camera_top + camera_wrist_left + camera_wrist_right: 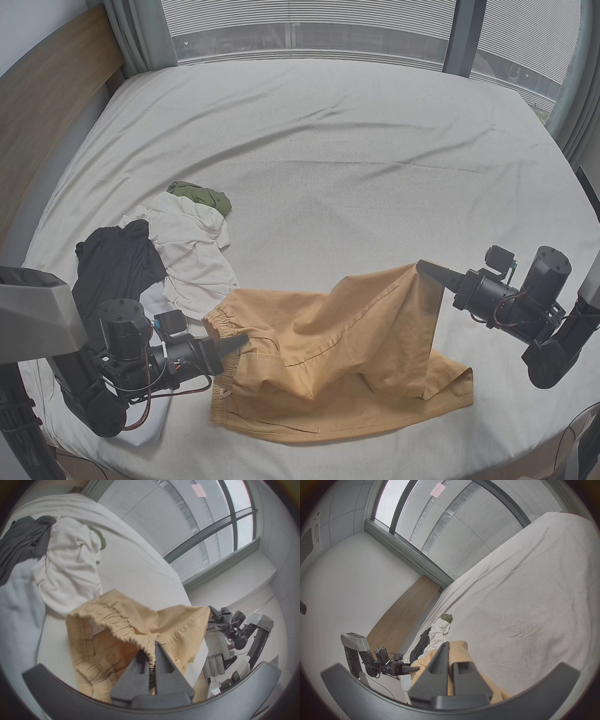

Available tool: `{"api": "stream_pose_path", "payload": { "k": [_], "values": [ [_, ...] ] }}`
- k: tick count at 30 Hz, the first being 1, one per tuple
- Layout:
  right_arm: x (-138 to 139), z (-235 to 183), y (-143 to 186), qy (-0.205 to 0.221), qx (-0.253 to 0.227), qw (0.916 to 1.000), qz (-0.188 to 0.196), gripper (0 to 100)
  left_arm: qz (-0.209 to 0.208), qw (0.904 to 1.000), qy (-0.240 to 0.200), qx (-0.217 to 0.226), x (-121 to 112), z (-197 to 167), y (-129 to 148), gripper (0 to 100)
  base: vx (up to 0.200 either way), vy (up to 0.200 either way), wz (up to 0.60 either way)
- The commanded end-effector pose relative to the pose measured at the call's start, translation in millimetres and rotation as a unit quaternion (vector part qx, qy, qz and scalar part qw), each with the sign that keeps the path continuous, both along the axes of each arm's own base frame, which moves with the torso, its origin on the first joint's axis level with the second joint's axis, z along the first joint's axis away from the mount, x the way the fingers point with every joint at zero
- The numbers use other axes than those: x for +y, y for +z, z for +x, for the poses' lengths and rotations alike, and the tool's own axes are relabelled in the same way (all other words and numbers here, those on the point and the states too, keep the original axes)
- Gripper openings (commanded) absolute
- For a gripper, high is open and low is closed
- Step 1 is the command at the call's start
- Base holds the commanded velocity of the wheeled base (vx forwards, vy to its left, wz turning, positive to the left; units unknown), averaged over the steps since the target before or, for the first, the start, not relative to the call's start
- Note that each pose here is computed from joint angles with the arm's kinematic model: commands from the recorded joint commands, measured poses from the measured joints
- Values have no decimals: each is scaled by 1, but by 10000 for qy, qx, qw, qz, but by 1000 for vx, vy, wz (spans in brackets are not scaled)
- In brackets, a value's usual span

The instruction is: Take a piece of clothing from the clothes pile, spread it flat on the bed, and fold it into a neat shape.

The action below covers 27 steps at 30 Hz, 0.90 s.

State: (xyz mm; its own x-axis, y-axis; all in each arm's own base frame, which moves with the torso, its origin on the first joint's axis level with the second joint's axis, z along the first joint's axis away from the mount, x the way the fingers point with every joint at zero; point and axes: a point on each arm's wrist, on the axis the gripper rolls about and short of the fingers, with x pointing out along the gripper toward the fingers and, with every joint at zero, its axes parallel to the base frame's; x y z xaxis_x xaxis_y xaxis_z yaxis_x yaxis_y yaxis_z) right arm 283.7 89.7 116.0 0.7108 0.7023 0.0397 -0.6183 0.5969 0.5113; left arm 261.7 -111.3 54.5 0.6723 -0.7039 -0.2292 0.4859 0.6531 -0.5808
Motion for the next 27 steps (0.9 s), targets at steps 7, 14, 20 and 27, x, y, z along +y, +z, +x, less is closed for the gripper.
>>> {"api": "stream_pose_path", "payload": {
  "k": [7, 14, 20, 27],
  "values": [
    [-16, 3, 14, -127, -240, 9996, 71, 0, -226, 9989, -223, -357, -15, -4, 11, 0, 0, 0, 0],
    [-24, 2, 20, -163, -242, 9994, 192, 0, -261, 9982, -228, -494, -17, 2, 14, 0, 0, 0, 0],
    [-37, 3, 29, -228, -390, 9987, 214, 0, -371, 9962, -198, -763, -17, 6, 27, 0, 0, 0, 0],
    [-49, 4, 35, -385, -451, 9978, 298, 0, -449, 9944, -182, -934, -18, 9, 36, 0, 0, 0, 0]
  ]
}}
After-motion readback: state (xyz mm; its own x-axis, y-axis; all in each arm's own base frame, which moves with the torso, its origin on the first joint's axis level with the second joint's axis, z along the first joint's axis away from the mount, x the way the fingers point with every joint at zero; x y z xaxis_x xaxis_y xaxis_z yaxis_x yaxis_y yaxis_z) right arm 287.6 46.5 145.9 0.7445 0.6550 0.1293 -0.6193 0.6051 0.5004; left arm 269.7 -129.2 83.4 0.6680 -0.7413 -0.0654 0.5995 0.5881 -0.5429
